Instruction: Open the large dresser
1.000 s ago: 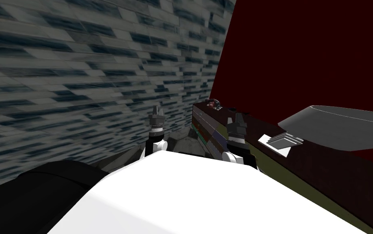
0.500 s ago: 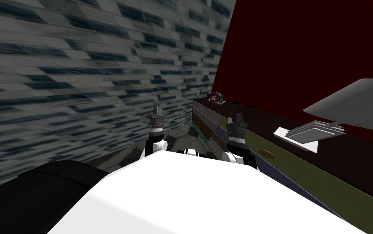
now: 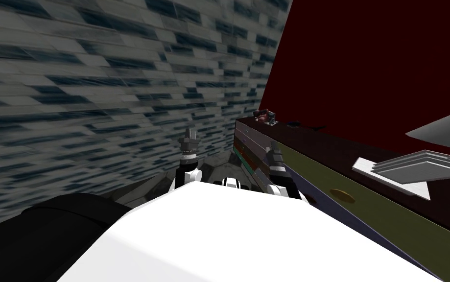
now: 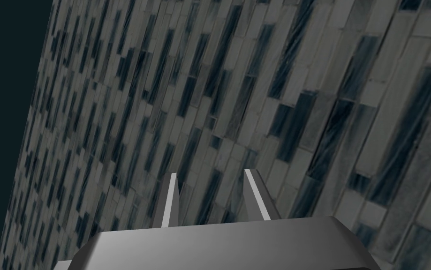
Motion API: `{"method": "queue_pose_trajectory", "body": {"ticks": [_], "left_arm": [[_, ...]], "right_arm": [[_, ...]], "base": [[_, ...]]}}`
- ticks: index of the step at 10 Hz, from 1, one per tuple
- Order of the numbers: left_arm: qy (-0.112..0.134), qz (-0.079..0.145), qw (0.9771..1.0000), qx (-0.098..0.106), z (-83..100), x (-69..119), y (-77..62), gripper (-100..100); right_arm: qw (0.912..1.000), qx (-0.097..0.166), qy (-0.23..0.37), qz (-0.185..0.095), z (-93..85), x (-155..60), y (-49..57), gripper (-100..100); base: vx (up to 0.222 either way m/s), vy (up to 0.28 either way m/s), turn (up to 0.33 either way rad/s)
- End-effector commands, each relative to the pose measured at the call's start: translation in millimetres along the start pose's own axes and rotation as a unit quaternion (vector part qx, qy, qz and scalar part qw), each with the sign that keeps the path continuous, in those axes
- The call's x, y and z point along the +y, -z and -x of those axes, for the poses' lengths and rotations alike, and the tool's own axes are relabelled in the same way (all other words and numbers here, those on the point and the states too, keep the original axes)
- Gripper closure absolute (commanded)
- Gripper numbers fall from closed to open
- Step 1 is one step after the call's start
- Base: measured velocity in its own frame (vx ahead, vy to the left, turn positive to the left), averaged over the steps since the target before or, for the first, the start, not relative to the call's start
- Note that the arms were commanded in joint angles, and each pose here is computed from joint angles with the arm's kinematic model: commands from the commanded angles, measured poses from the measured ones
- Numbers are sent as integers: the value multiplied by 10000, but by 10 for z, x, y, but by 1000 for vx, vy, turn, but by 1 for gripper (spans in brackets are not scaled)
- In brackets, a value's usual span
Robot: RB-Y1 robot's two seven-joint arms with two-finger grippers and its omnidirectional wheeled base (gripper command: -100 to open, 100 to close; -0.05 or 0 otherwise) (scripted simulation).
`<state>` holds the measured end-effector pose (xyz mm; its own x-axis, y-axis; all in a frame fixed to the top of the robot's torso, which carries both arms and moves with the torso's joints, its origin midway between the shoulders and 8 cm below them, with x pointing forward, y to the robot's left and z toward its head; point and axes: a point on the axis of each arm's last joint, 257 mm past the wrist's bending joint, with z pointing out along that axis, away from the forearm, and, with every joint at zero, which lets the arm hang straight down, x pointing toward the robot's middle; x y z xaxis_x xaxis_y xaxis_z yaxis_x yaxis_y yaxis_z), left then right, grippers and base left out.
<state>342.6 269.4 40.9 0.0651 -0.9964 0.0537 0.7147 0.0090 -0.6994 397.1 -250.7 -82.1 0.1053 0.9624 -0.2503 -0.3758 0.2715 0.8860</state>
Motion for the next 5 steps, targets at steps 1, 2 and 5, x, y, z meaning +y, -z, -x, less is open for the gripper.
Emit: {"method": "queue_pose_trajectory", "body": {"ticks": [1, 2, 5], "left_arm": [[0, 0, 10000, 0, 0, 0, 0, 0], [0, 0, 10000, 0, 0, 0, 0, 0], [0, 0, 10000, 0, 0, 0, 0, 0]], "right_arm": [[9973, 343, 372, -524, -225, -405, 13, -100], [9968, 358, 373, -604, -234, -463, 27, -100], [9875, 706, 764, -1186, -447, -930, 132, -100]], "base": [[60, 49, 103], [47, 38, 36], [51, 38, 58]]}}
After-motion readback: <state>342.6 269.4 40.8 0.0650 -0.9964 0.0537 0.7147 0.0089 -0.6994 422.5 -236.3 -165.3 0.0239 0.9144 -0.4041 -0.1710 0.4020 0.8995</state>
